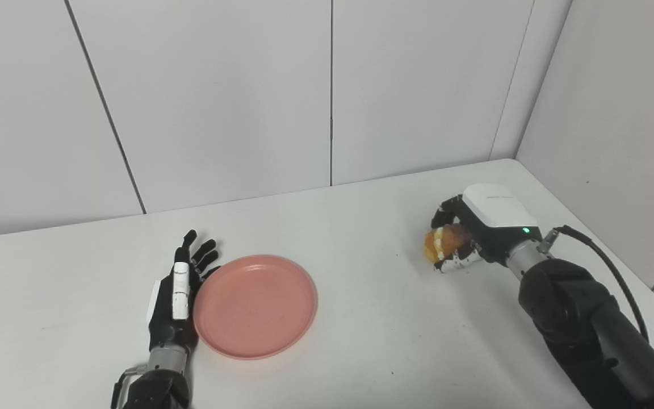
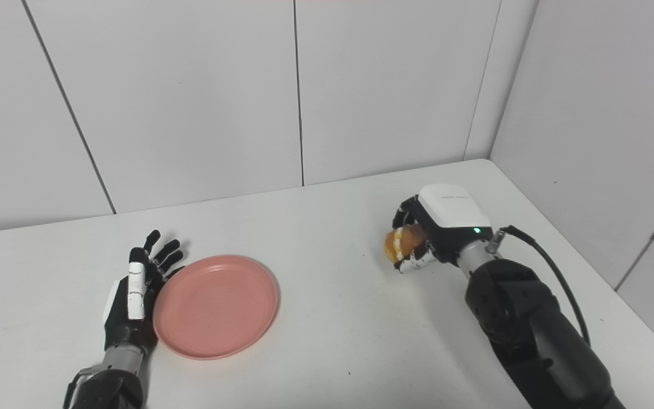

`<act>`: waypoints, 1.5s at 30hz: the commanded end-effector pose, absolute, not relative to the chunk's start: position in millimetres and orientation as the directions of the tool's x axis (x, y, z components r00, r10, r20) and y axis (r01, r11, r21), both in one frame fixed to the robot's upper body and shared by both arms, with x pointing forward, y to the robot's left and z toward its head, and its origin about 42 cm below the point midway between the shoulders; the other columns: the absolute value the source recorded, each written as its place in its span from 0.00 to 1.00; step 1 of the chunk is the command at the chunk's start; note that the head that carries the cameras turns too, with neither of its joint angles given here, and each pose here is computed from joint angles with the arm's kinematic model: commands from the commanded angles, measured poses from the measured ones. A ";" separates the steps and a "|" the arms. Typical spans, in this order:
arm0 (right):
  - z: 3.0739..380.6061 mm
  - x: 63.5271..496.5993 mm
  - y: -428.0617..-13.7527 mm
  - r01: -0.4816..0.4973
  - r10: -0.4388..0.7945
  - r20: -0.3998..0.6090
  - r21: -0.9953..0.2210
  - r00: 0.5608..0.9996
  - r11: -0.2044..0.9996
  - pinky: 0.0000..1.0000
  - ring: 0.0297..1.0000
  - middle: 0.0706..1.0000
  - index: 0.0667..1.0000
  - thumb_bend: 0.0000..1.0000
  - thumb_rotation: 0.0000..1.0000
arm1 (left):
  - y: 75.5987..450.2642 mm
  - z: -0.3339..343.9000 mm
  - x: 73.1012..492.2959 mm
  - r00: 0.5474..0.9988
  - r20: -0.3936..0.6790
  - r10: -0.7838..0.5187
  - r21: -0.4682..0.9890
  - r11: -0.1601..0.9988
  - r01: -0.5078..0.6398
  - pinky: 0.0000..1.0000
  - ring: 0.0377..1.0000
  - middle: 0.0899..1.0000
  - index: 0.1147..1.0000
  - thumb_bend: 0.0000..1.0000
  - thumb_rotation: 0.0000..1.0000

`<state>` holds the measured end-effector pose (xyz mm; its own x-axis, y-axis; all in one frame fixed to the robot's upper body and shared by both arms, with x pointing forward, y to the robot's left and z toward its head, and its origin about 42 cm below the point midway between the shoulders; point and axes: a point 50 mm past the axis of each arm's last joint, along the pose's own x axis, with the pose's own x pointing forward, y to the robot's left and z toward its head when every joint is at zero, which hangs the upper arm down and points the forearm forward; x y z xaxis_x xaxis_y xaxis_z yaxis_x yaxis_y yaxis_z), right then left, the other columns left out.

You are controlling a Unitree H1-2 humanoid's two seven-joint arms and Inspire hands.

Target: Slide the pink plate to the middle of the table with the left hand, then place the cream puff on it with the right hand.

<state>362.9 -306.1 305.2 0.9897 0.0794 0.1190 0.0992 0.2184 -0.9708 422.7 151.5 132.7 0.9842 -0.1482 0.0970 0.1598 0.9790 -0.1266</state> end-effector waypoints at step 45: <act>316.7 403.5 -149.7 0.010 0.457 0.197 -0.925 0.867 0.379 0.38 0.45 0.50 0.44 0.50 0.00 | 97.7 118.4 404.3 0.992 -0.032 -0.125 -0.126 0.985 0.120 0.77 0.85 0.81 0.89 0.70 0.99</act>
